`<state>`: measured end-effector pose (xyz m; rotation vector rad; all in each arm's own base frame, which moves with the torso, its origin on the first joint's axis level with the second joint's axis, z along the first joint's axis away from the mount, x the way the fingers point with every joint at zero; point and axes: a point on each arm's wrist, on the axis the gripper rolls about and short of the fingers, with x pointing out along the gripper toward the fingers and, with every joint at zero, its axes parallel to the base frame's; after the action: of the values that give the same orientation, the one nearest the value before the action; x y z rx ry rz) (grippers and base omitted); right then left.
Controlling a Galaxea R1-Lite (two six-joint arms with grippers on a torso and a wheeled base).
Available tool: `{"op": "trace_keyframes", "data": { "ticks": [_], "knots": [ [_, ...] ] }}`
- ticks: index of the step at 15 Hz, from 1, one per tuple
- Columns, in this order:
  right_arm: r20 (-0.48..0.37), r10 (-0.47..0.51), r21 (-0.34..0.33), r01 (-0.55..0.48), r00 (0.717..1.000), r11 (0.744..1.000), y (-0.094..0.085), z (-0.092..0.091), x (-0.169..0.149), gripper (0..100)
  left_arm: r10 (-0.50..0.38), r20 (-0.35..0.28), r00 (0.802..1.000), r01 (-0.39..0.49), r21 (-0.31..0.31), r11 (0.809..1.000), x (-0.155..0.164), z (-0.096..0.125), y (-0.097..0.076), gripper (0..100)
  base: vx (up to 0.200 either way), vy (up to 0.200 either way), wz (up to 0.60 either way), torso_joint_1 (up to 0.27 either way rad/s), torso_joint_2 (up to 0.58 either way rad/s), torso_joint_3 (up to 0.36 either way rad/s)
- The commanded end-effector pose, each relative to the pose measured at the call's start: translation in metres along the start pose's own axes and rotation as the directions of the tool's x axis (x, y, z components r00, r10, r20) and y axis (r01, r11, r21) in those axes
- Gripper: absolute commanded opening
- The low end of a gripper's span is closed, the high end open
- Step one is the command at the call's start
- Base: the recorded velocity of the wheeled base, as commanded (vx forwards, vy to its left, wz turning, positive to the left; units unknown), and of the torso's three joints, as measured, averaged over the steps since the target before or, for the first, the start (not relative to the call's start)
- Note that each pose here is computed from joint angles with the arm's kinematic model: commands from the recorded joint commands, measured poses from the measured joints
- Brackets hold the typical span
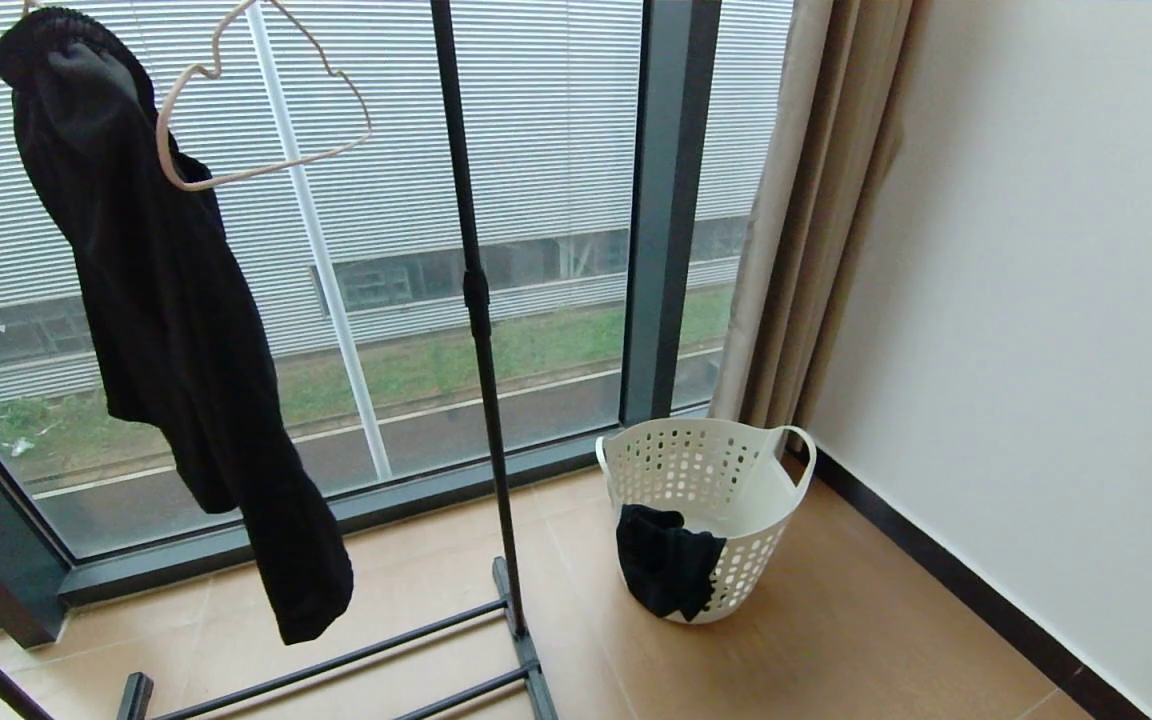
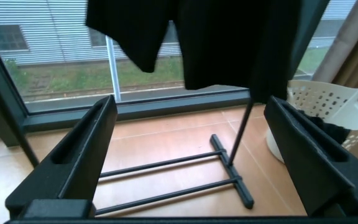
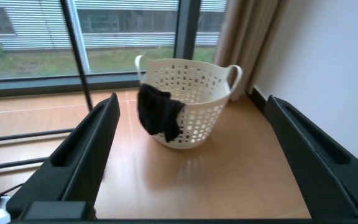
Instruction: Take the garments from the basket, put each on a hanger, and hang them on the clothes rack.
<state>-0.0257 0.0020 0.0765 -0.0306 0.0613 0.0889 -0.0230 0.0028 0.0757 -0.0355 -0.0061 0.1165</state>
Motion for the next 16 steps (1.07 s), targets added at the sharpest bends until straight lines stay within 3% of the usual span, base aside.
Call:
{"op": "trace_keyframes", "data": {
  "ticks": [1, 7, 12, 16],
  "knots": [
    [0.000, 0.000, 0.001, 0.000, 1.000, 1.000, 0.0000, 0.0000, 0.0000, 100, 0.000, -0.001, 1.000, 0.000, -0.001, 1.000, 0.0001, 0.0001, 0.0000, 100, 0.000, -0.200, 0.00, 0.007, 0.00, 0.007],
    [0.000, 0.000, 0.004, 0.000, 1.000, 1.000, 0.0000, 0.0000, 0.0000, 100, 0.000, -0.001, 1.000, 0.000, -0.001, 1.000, 0.0001, 0.0001, 0.0000, 100, 0.200, 0.000, 0.00, 0.002, 0.00, 0.003],
    [0.000, 0.000, 0.006, 0.000, 1.000, 1.000, 0.0000, 0.0000, 0.0000, 100, 0.000, -0.001, 1.000, 0.000, -0.003, 1.000, 0.0001, 0.0001, 0.0000, 100, 0.000, 0.000, 0.00, 0.000, 0.00, 0.000],
    [0.001, 0.000, 0.006, 0.000, 1.000, 1.000, 0.0000, 0.0004, -0.0001, 100, 0.000, -0.001, 1.000, 0.000, -0.003, 1.000, 0.0001, 0.0001, 0.0000, 100, 0.200, 0.000, 0.00, 0.000, 0.00, -0.001]
  ]
}}
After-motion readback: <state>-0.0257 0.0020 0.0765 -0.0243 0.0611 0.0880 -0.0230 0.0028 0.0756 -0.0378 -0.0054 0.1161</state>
